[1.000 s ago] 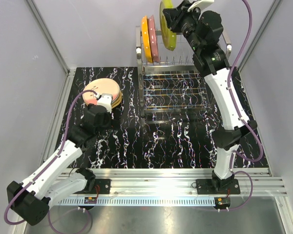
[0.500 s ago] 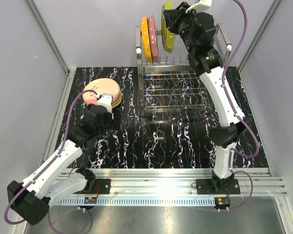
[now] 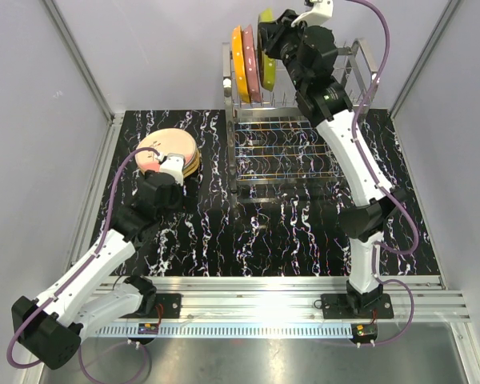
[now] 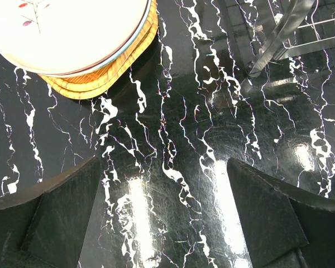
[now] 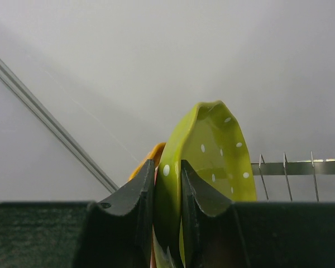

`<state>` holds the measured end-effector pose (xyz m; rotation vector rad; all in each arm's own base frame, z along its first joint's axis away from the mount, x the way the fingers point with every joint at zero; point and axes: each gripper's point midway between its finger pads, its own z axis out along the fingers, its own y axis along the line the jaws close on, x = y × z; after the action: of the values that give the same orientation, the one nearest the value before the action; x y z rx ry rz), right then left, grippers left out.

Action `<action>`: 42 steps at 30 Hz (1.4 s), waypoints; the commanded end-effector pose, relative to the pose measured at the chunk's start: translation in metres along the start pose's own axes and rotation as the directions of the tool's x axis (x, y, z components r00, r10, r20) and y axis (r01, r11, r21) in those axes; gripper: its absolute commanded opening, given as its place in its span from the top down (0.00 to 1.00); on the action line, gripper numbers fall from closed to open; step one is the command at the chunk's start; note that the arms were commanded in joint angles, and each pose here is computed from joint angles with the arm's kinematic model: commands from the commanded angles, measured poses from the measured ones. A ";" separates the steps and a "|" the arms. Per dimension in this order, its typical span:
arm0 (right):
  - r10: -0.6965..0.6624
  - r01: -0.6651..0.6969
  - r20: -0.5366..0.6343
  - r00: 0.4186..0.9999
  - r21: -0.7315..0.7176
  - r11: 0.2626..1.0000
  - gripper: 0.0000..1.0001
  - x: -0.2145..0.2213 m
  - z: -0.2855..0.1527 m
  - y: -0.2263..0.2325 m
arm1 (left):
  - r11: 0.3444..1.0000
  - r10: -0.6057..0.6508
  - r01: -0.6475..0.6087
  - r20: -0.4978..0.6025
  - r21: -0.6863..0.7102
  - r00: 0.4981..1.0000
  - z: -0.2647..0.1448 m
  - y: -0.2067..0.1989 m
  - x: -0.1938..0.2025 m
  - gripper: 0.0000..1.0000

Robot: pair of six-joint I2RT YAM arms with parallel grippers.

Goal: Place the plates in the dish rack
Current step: Insert the plate into the dish rack

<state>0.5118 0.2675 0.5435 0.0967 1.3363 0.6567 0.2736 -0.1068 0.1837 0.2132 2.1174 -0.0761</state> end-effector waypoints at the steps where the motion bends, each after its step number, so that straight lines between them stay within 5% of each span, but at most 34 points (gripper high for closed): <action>1: 0.071 -0.046 0.271 0.960 -0.099 0.994 1.00 -0.091 -0.019 0.037 | 1.000 -0.021 0.020 0.050 0.019 0.999 -0.001 -0.003 -0.014 0.01; 19: 0.037 -0.030 0.211 0.977 -0.037 0.999 1.00 -0.049 -0.020 0.019 | 0.999 -0.027 0.025 0.056 0.036 0.998 -0.002 -0.006 -0.016 0.01; 33: 0.039 -0.031 0.207 0.978 -0.040 0.999 0.66 -0.049 -0.027 0.018 | 0.999 -0.027 0.025 0.050 0.041 0.998 -0.002 -0.007 -0.015 0.01; 42: 0.039 -0.032 0.189 0.981 -0.045 0.998 0.59 -0.044 -0.027 0.019 | 0.999 -0.029 0.027 0.056 0.044 0.998 -0.004 -0.007 -0.015 0.01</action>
<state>0.5031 0.2658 0.5346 0.1308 1.2592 0.6482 0.2723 -0.1105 0.1832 0.2268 2.1208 -0.0999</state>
